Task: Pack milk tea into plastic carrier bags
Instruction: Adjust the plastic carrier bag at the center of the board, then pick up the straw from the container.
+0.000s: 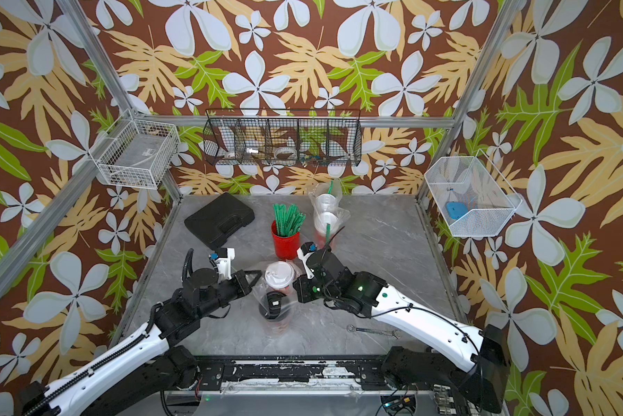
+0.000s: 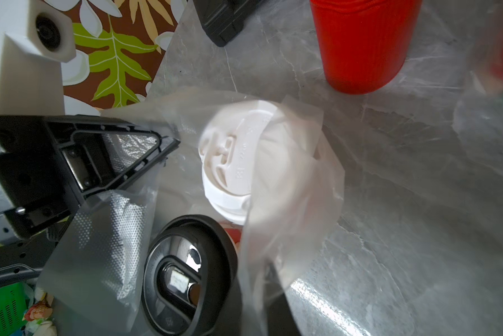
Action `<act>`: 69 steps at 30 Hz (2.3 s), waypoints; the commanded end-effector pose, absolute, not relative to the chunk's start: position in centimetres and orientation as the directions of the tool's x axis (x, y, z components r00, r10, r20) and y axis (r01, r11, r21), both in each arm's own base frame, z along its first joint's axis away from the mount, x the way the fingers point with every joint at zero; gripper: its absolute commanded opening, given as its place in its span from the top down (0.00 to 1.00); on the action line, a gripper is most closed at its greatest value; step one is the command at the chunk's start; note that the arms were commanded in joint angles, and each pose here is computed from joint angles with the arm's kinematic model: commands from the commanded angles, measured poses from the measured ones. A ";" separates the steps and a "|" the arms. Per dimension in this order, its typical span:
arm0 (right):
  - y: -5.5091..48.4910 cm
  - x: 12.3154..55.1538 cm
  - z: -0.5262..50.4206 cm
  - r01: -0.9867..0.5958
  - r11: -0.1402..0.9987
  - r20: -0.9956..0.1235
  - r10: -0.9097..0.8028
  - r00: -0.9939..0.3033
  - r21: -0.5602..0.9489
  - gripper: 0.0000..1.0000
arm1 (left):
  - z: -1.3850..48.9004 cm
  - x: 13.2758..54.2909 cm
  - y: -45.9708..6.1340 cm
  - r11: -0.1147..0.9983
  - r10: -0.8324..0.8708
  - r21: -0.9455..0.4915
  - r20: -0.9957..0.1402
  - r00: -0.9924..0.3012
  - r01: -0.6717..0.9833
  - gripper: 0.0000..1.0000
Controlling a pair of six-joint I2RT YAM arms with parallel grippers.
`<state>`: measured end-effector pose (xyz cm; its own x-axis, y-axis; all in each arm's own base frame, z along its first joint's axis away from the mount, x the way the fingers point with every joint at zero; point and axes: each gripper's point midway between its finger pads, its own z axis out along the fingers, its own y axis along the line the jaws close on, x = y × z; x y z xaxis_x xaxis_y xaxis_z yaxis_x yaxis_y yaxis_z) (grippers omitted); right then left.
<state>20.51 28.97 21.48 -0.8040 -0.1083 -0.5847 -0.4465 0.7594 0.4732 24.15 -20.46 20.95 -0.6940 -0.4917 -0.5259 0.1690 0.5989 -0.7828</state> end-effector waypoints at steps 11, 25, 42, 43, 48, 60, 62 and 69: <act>27.5 23.0 23.3 -0.455 0.807 -0.702 -0.071 -0.708 0.377 1.00 | 22.2 24.3 -20.6 0.571 -0.512 -0.801 -0.521 -0.683 0.182 1.00; 25.1 23.3 26.0 -0.449 0.808 -0.790 0.034 -0.613 0.383 1.00 | 23.2 24.1 -20.5 0.553 -0.524 -0.809 -0.524 -0.671 0.200 1.00; 24.5 22.9 22.8 -0.416 0.838 -0.749 -0.012 -0.663 0.354 1.00 | 22.3 25.0 -21.6 0.566 -0.500 -0.801 -0.522 -0.691 0.195 1.00; 24.4 23.0 22.4 -0.407 0.850 -0.741 -0.030 -0.671 0.334 1.00 | 22.3 25.1 -21.7 0.568 -0.498 -0.799 -0.524 -0.691 0.197 1.00; 24.1 23.8 23.0 -0.409 0.873 -0.754 -0.076 -0.652 0.266 0.58 | 22.3 25.6 -22.0 0.580 -0.490 -0.791 -0.531 -0.692 0.196 1.00; 25.1 28.8 32.2 -0.486 0.865 -0.892 -0.116 -0.437 0.125 0.07 | 22.3 26.3 -22.7 0.584 -0.480 -0.786 -0.536 -0.695 0.202 1.00; 26.4 29.9 32.7 -0.510 0.855 -0.894 -0.157 -0.420 0.089 0.12 | 22.2 26.4 -22.7 0.586 -0.480 -0.786 -0.534 -0.696 0.198 1.00; 31.0 34.1 30.8 -0.558 0.828 -0.822 -0.276 -0.498 0.060 0.38 | 21.8 26.3 -22.5 0.589 -0.484 -0.786 -0.528 -0.698 0.187 1.00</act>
<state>33.82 30.09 32.63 -0.4628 -0.1939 -0.8650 -0.5171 0.8516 0.0857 26.12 -22.45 21.08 -0.7122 -0.4747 -0.5171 0.1666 0.6014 -0.7814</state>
